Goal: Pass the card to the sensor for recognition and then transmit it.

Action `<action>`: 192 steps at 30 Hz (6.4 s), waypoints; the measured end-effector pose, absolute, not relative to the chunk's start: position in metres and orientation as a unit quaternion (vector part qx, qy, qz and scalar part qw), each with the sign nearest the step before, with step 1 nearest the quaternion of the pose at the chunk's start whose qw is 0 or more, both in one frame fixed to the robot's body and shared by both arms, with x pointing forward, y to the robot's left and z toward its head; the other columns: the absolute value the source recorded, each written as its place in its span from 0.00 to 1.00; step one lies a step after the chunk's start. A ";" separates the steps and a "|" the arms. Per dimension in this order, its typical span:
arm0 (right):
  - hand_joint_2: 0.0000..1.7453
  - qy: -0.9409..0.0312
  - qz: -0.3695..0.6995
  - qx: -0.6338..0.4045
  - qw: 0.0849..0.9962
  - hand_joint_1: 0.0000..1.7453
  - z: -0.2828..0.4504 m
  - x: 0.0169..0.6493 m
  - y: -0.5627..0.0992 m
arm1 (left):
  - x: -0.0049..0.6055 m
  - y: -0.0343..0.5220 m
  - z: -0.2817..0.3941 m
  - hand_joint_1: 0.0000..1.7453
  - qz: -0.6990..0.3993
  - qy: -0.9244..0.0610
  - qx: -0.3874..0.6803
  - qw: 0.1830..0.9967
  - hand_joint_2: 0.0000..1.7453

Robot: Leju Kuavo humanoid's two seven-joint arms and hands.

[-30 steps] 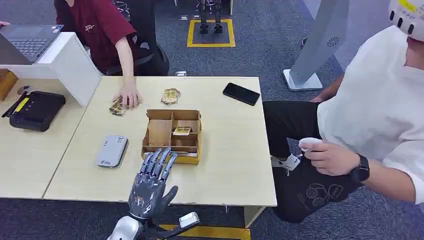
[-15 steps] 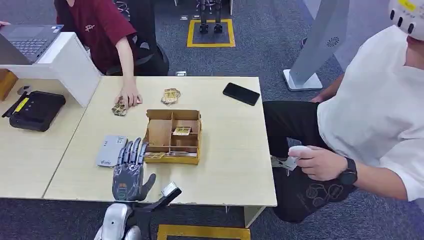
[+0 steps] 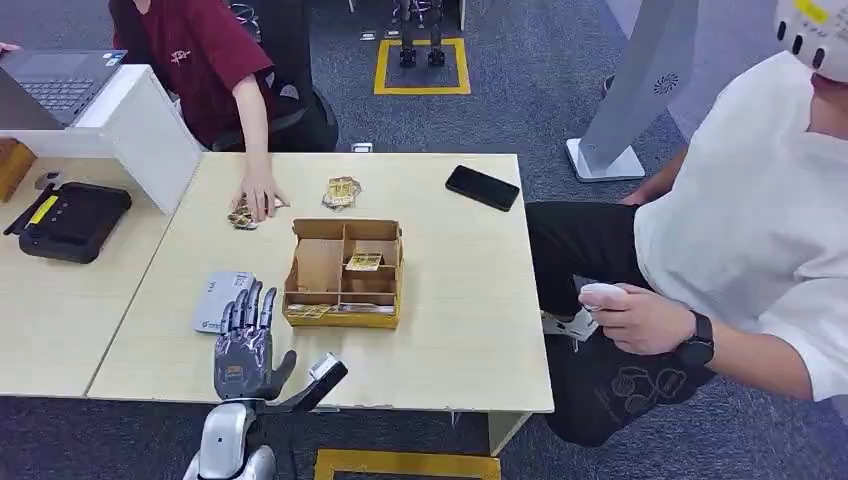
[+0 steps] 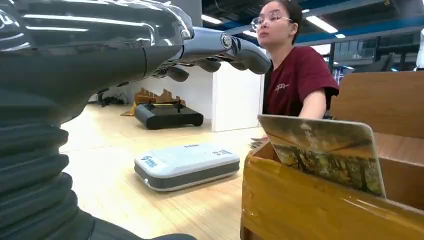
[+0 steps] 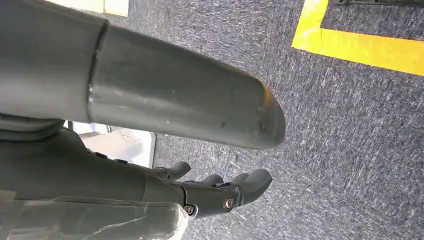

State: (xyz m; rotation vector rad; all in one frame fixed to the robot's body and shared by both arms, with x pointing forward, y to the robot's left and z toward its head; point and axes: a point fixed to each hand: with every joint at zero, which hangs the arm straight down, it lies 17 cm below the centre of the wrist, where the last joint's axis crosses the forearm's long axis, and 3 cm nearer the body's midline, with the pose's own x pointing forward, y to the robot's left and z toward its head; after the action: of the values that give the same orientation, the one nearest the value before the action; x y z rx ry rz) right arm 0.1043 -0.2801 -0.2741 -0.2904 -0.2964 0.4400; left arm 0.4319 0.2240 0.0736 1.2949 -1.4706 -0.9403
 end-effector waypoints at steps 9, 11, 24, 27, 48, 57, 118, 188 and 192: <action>0.00 -0.146 0.217 -0.143 0.954 0.00 -0.274 0.104 -0.280 | 0.432 0.209 0.071 0.00 -0.389 -0.617 0.504 0.462 1.00; 0.00 -0.145 0.219 -0.144 0.954 0.00 -0.274 0.104 -0.280 | 0.431 0.201 0.074 0.00 -0.387 -0.628 0.494 0.460 1.00; 0.00 -0.144 0.227 -0.144 0.953 0.00 -0.274 0.104 -0.280 | 0.432 0.180 0.102 0.00 -0.343 -0.676 0.459 0.463 1.00; 0.00 -0.144 0.229 -0.143 0.952 0.00 -0.274 0.104 -0.280 | 0.433 0.182 0.102 0.00 -0.341 -0.673 0.462 0.466 1.00; 0.00 -0.149 0.251 -0.143 0.946 0.00 -0.274 0.106 -0.278 | 0.439 0.208 0.098 0.00 -0.351 -0.639 0.516 0.449 1.00; 0.00 -0.149 0.251 -0.143 0.946 0.00 -0.274 0.106 -0.278 | 0.439 0.224 0.095 0.00 -0.346 -0.618 0.536 0.460 1.00; 0.00 -0.153 0.255 -0.142 0.944 0.00 -0.273 0.108 -0.277 | 0.434 0.188 0.099 0.00 -0.409 -0.645 0.517 0.386 1.00; 0.00 -0.160 0.266 -0.140 0.940 0.00 -0.273 0.112 -0.274 | 0.442 0.175 0.083 1.00 -0.415 -0.668 0.468 0.405 1.00; 0.00 -0.162 0.266 -0.139 0.940 0.00 -0.272 0.112 -0.273 | 0.441 0.173 0.083 1.00 -0.408 -0.675 0.459 0.408 1.00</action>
State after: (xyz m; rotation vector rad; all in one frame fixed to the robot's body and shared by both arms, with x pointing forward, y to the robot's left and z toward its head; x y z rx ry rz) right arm 0.1119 -0.2727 -0.2725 -0.2835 -0.3298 0.5437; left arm 0.4407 0.1732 0.0834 1.1570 -1.7017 -1.0280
